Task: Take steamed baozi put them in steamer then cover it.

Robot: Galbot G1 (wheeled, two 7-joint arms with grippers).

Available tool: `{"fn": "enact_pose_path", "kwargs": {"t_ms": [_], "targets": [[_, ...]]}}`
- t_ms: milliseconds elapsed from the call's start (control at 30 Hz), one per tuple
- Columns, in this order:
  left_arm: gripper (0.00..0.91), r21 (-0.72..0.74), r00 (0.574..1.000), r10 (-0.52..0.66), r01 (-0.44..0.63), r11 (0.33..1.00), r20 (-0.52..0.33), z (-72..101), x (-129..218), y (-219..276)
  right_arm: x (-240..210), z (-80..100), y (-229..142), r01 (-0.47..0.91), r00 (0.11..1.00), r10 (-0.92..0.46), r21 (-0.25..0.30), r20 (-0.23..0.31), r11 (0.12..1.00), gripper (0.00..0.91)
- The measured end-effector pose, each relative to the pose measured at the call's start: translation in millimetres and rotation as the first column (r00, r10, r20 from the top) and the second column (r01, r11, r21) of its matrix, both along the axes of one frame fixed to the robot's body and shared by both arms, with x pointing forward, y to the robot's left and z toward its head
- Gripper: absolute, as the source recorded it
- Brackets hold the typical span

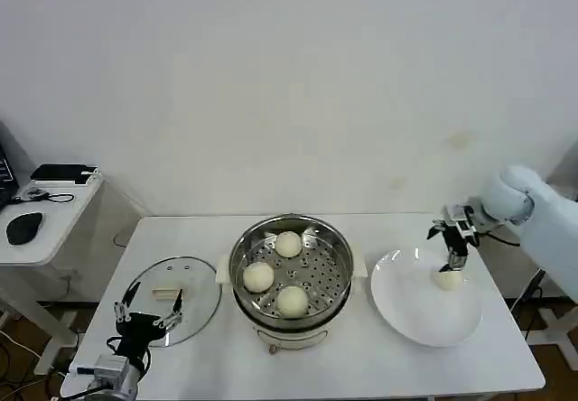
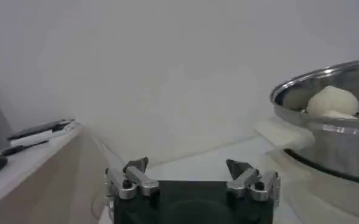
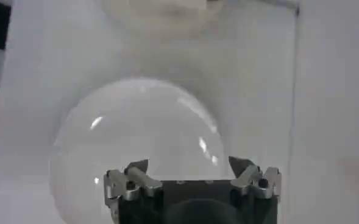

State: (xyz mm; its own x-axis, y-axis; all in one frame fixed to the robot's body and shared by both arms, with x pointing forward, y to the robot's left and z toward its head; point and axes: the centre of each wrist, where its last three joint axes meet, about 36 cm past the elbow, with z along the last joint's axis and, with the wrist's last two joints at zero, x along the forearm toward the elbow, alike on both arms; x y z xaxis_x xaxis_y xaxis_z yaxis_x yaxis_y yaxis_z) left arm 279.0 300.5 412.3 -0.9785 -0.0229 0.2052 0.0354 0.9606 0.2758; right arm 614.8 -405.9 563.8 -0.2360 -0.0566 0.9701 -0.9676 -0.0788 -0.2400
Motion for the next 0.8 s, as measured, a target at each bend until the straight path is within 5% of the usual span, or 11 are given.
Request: {"fn": "enact_pose_path", "kwargs": {"t_ms": [400,800], "targets": [[0.907,0.004,1.0,-0.001,0.002,1.0,-0.019,-6.7,2.2,5.3,9.8,-53.6,-4.5,-0.009,1.0,0.007,-0.094,-0.02,0.996,0.907],[0.907,0.006,1.0,0.002,-0.002,1.0,-0.031,-12.7,6.3,9.9,19.2,-76.0,-3.6,-0.028,0.999,0.025,-0.163,-0.026,0.986,0.907]]}}
